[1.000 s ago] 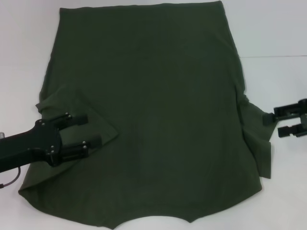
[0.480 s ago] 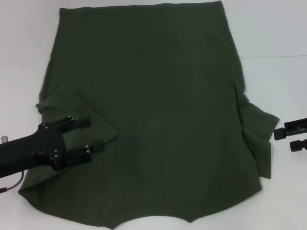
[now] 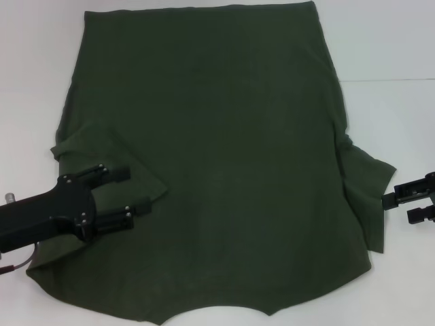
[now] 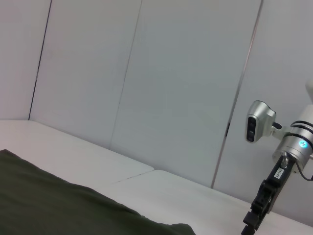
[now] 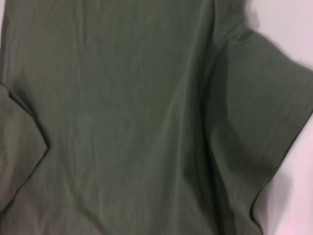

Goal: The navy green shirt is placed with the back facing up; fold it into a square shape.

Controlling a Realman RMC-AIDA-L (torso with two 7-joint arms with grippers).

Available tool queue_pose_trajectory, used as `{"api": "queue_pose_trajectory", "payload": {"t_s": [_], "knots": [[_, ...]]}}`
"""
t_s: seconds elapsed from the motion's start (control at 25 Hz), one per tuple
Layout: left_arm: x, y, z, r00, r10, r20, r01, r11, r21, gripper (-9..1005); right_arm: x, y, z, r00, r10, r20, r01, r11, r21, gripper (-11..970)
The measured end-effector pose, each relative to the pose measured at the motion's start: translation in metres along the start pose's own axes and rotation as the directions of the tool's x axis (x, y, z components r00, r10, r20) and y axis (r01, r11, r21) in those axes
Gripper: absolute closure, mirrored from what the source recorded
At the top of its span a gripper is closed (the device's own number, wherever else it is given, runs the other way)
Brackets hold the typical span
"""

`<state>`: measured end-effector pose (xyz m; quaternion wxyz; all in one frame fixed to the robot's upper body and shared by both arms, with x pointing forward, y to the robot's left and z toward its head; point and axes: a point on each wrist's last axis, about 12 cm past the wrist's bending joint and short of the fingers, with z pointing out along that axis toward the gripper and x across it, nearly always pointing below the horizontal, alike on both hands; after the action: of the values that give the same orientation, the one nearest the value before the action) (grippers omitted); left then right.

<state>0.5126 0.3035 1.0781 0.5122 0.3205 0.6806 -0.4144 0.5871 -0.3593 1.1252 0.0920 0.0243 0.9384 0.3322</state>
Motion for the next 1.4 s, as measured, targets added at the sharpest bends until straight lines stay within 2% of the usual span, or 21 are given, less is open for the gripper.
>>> {"api": "queue_pose_trajectory", "payload": {"t_s": [0.4, 1.4], "knots": [[-0.001, 0.002, 0.002, 1.0, 0.004, -0.002, -0.004, 1.0, -0.005, 149, -0.005, 0.0, 0.01, 0.999, -0.015, 0.03, 0.015, 1.0, 0.023, 138], [0.0, 0.001, 0.006, 1.0, 0.002, 0.004, -0.002, 1.0, -0.013, 150, -0.007, -0.002, 0.018, 0.998, -0.024, 0.062, 0.021, 0.999, 0.042, 138]]}}
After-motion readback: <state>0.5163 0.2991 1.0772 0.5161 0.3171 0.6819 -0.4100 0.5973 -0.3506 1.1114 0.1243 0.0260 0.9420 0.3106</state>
